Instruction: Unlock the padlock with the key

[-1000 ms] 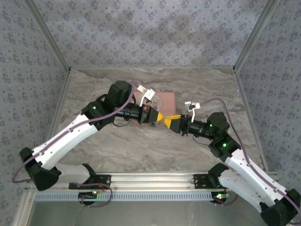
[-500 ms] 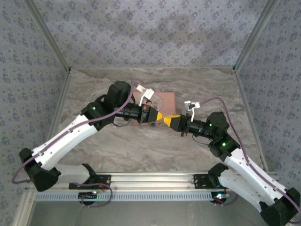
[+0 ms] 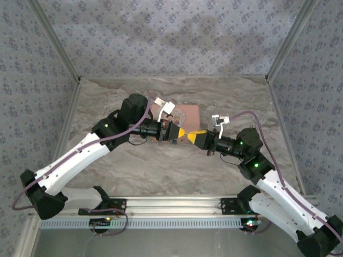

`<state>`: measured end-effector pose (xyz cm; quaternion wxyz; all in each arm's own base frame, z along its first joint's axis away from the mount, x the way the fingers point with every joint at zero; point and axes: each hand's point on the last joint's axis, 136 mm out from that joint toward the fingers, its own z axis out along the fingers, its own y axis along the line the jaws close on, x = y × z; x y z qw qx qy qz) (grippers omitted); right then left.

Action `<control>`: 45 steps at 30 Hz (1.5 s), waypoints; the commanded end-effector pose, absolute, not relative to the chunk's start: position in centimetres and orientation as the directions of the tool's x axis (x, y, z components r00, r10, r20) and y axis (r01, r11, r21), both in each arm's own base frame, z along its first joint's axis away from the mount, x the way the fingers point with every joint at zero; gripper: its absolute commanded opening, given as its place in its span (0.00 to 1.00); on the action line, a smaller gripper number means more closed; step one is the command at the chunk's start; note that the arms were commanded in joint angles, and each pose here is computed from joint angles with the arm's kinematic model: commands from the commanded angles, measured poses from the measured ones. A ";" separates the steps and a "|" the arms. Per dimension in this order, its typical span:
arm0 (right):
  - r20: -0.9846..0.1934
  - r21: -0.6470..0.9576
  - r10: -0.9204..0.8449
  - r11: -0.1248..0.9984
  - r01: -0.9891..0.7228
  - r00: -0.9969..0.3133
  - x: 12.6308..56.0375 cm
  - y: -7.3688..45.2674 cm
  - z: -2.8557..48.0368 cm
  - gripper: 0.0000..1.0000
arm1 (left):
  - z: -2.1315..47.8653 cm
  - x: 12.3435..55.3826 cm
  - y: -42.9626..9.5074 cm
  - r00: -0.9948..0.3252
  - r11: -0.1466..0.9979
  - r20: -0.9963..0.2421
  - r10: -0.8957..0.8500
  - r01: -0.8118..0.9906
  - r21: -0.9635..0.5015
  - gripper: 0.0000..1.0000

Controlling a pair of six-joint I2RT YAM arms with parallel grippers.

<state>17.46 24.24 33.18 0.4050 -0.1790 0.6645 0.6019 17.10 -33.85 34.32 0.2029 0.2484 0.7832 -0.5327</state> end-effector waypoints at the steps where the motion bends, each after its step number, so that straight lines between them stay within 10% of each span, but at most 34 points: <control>1: -0.773 0.626 0.295 0.209 -0.751 -0.562 17.5 23.7 35.0 0.00 | 34.7 16.8 -33.3 -0.791 0.310 -0.588 0.170 0.609 -0.730 0.00; 11: -0.774 0.630 0.277 0.240 -0.739 -0.570 17.9 23.7 34.3 0.00 | 34.7 17.7 -33.2 -0.790 0.333 -0.595 0.147 0.606 -0.723 0.20; 15: -0.774 0.633 0.272 0.295 -0.716 -0.572 18.7 23.3 33.5 0.00 | 34.2 18.3 -32.8 -0.794 0.371 -0.595 0.127 0.594 -0.713 0.52; 25: -0.805 0.562 0.243 0.605 -0.565 -0.540 25.3 19.6 31.0 0.00 | 26.7 20.4 -29.5 -0.825 0.599 -0.563 0.038 0.470 -0.648 0.98; 45: -0.747 0.241 0.020 0.940 -0.243 -0.665 46.7 18.7 19.9 0.00 | 13.9 24.7 -27.6 -0.784 0.754 -0.609 -0.121 0.326 -0.570 0.98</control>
